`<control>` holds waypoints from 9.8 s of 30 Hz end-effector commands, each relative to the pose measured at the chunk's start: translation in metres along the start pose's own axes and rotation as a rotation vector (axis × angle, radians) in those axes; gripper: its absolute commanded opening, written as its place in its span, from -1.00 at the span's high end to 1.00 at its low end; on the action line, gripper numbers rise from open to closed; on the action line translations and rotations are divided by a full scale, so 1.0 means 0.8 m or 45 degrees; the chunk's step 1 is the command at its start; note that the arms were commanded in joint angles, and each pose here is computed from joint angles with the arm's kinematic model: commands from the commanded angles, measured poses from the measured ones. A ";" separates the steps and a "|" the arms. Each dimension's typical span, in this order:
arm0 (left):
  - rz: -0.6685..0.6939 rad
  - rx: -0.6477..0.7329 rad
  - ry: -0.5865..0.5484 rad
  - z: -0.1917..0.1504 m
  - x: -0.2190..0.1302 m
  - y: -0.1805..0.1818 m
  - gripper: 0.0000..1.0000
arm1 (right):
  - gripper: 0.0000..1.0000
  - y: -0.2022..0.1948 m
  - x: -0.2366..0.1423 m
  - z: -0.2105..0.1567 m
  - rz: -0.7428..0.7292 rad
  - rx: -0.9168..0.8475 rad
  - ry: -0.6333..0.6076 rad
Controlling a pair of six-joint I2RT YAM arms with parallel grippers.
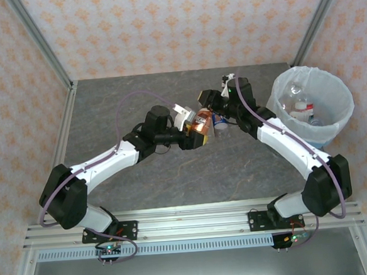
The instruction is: Put the plastic bottles in the bin
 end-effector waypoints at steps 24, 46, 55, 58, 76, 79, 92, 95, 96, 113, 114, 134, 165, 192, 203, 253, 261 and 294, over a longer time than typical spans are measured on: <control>0.189 -0.024 -0.220 0.013 -0.017 -0.001 -1.00 | 1.00 -0.003 -0.048 0.005 -0.096 -0.211 -0.193; 0.726 -0.394 -0.858 0.020 -0.091 0.053 -1.00 | 1.00 0.004 -0.079 0.018 -0.192 -0.315 -0.295; 0.839 -0.517 -0.878 0.010 -0.092 0.079 -1.00 | 1.00 0.027 -0.125 0.039 -0.192 -0.379 -0.421; 0.843 -0.528 -0.876 0.011 -0.091 0.082 -1.00 | 1.00 0.028 -0.144 0.045 -0.254 -0.403 -0.504; 0.848 -0.560 -0.779 0.016 -0.074 0.091 -1.00 | 1.00 0.022 -0.253 0.076 -0.720 -0.526 -1.060; 0.838 -0.565 -0.764 0.017 -0.071 0.093 -1.00 | 1.00 0.017 -0.264 0.089 -0.844 -0.594 -1.055; 0.816 -0.569 -0.664 0.028 -0.061 0.089 -1.00 | 1.00 -0.020 -0.313 0.125 -1.106 -0.550 -1.164; 0.756 -0.551 -0.645 0.027 -0.057 0.088 -1.00 | 1.00 -0.042 -0.312 0.129 -1.138 -0.544 -1.062; 0.756 -0.549 -0.645 0.027 -0.057 0.087 -1.00 | 1.00 -0.048 -0.312 0.130 -1.148 -0.531 -1.036; 0.781 -0.564 -0.591 0.031 -0.046 0.093 -1.00 | 0.92 -0.136 -0.325 0.127 -1.283 -0.421 -0.759; 0.782 -0.564 -0.591 0.031 -0.046 0.093 -1.00 | 0.90 -0.140 -0.322 0.126 -1.272 -0.416 -0.750; 0.785 -0.572 -0.564 0.033 -0.040 0.096 -1.00 | -0.98 -0.175 -0.291 0.106 -1.240 -0.189 -0.372; 0.879 -0.633 -0.592 0.023 -0.046 0.105 -1.00 | -0.98 0.008 -0.071 0.052 -0.552 -0.911 0.146; 0.828 -0.639 -0.530 0.020 -0.042 0.104 -1.00 | -0.52 -0.135 0.057 -0.030 -0.665 -0.589 0.612; 0.837 -0.643 -0.510 0.018 -0.041 0.105 -1.00 | -0.42 -0.168 0.093 -0.054 -0.601 -0.540 0.749; 0.856 -0.667 -0.471 0.013 -0.035 0.113 -1.00 | -0.44 -0.229 0.184 -0.066 -0.787 -0.496 0.964; 0.857 -0.670 -0.469 0.014 -0.034 0.114 -1.00 | -0.27 -0.220 0.168 -0.060 -0.803 -0.527 0.926; 0.725 -0.669 -0.440 0.028 -0.018 0.109 -1.00 | 0.09 -0.174 0.070 -0.046 -0.783 -0.601 0.613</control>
Point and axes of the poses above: each hand's point on the last joint's axis, 136 mm out from that joint toward the fingers, its own x axis out along the fingers, its own y axis along the line the jaws close on, z = x × y, the point moved 10 cm from there along -x, back along the fingers, and after that the axes turned 15 degrees about -x, right-handed, at the moved point
